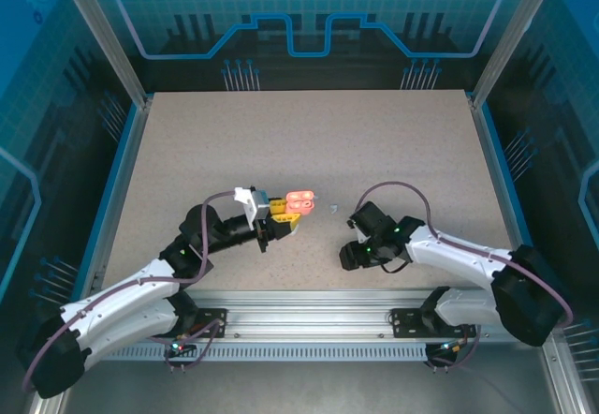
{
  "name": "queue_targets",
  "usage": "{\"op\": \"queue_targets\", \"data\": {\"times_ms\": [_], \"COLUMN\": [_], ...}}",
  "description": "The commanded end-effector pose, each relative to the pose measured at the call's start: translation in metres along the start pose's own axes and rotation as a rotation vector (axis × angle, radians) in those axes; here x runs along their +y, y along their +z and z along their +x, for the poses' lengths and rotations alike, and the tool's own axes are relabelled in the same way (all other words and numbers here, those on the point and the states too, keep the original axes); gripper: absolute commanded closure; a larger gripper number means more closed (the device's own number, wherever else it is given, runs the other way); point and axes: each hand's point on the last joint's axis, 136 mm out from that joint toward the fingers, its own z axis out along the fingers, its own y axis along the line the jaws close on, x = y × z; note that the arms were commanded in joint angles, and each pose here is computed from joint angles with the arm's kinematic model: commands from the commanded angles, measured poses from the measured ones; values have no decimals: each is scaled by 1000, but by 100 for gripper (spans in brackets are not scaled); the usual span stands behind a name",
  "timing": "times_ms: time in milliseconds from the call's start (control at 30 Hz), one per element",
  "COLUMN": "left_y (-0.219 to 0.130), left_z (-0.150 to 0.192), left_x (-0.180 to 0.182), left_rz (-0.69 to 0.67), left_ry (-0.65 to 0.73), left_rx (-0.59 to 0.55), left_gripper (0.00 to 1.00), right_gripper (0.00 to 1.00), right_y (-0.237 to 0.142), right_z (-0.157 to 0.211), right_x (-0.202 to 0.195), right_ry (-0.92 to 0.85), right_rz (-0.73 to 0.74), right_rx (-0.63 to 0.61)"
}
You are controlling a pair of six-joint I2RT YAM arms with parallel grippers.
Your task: Insert wireless bluetooth earbuds into charging case
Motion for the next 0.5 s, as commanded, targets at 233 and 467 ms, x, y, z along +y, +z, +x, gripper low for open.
{"op": "queue_targets", "data": {"times_ms": [233,467], "left_y": [0,0], "left_z": [2,2], "left_x": [-2,-2], "left_rz": [1,6], "left_ry": [19,17], "left_rx": [5,6], "left_gripper": [97,97], "right_gripper": [54,58], "right_y": [2,11], "right_z": [-24,-27], "right_x": [11,8], "right_ry": [19,21], "right_rz": [-56,-39], "right_rx": [-20,-9]}}
